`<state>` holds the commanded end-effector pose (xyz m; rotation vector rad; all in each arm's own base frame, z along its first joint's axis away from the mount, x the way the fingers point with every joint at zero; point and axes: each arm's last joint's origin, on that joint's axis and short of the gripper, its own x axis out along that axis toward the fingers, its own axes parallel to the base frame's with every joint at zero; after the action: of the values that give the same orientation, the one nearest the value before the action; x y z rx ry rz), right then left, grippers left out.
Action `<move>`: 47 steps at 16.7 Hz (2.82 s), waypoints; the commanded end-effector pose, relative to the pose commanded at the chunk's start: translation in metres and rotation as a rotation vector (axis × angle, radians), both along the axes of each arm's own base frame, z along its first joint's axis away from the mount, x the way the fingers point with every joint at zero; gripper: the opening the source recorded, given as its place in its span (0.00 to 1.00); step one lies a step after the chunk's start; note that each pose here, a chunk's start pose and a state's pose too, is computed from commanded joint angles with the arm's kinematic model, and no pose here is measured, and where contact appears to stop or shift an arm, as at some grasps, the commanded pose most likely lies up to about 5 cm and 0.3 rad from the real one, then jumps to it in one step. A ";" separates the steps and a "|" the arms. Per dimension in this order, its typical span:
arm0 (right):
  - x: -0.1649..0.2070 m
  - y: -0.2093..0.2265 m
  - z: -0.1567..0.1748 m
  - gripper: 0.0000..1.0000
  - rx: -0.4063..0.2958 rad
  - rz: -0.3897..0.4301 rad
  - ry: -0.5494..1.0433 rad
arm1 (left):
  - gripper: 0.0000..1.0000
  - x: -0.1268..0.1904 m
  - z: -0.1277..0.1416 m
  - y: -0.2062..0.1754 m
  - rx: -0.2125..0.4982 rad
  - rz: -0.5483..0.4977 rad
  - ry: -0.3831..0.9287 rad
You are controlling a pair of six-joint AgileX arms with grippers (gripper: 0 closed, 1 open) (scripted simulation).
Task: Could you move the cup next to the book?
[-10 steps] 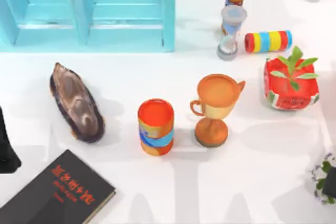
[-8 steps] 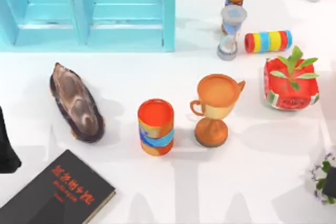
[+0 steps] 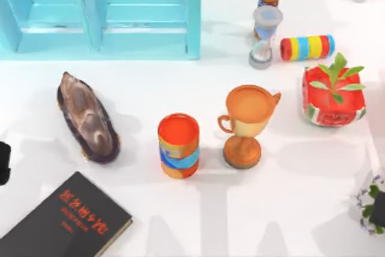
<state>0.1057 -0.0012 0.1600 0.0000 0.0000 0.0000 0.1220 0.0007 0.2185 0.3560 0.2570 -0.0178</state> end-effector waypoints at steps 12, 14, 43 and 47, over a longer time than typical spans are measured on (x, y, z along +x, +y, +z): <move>0.000 0.000 0.000 1.00 0.000 0.000 0.000 | 1.00 0.170 0.029 0.063 0.737 -0.604 0.966; 0.000 0.000 0.000 1.00 0.000 0.000 0.000 | 1.00 0.189 0.022 0.087 0.765 -0.733 1.053; 0.000 0.000 0.000 1.00 0.000 0.000 0.000 | 1.00 0.200 -0.078 0.219 0.790 -1.059 1.149; 0.000 0.000 0.000 1.00 0.000 0.000 0.000 | 1.00 0.200 -0.080 0.219 0.789 -1.061 1.150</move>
<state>0.1057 -0.0012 0.1600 0.0000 0.0000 0.0000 0.3219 0.2197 0.1382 1.2250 1.1988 -1.2224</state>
